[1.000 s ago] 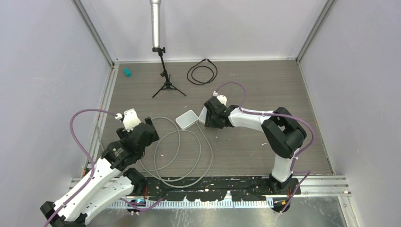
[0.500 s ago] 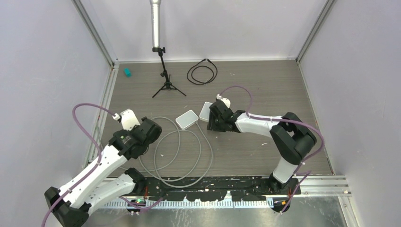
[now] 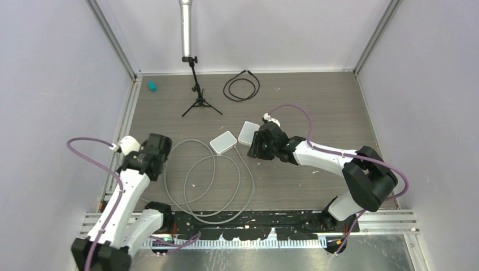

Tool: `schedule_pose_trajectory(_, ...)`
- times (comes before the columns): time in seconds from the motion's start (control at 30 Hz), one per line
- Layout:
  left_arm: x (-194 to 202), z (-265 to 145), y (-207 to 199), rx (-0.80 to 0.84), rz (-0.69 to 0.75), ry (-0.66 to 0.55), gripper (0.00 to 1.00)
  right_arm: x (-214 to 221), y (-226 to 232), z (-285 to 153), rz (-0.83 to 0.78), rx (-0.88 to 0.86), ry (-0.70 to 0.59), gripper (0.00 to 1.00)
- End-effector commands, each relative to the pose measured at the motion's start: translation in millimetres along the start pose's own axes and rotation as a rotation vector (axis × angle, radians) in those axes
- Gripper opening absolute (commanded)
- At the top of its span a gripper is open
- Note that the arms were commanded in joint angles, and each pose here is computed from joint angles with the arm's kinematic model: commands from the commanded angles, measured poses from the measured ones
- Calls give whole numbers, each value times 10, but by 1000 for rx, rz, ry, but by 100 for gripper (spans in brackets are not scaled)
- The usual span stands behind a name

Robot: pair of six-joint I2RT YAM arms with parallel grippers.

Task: Insert the plug into the switch port
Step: Pick up the connector from the center of the board.

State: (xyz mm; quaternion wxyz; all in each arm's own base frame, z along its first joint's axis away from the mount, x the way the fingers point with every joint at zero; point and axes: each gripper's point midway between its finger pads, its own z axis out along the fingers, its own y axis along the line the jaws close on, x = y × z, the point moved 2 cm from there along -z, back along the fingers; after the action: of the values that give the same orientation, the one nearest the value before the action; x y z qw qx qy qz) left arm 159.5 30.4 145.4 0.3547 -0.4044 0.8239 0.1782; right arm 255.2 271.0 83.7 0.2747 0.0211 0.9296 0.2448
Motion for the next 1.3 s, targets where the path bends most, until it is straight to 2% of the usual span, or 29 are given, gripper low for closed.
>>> schedule_pose_trajectory(0.0, -434, 220, 169, -114, -126, -9, 100, 23, 21, -68, 10, -20, 5, 47)
schedule_pose_trajectory(0.2, -648, 619, 738, -333, -380, 1, 100, 157, 27, -141, 21, -42, 70, 47)
schedule_pose_trajectory(0.3, -585, 825, 824, -346, -457, 77, 99, 193, -1, -154, 17, -35, 85, 47)
schedule_pose_trajectory(0.43, -498, 1042, 833, -343, -527, 165, 91, 229, -29, -146, 24, -23, 99, 47)
schedule_pose_trajectory(0.53, -474, 1107, 838, -347, -532, 187, 85, 253, -17, -135, 42, -31, 110, 47)
schedule_pose_trajectory(0.8, -310, 1306, 881, -385, -563, 160, 76, 292, 49, -107, 68, -56, 143, 46)
schedule_pose_trajectory(1.1, -86, 1595, 802, -386, -528, 261, 76, 238, 72, -167, 55, -56, 128, 46)
schedule_pose_trajectory(1.27, 173, 1763, 719, -359, -532, 322, 71, 267, 33, -116, 48, -38, 142, 46)
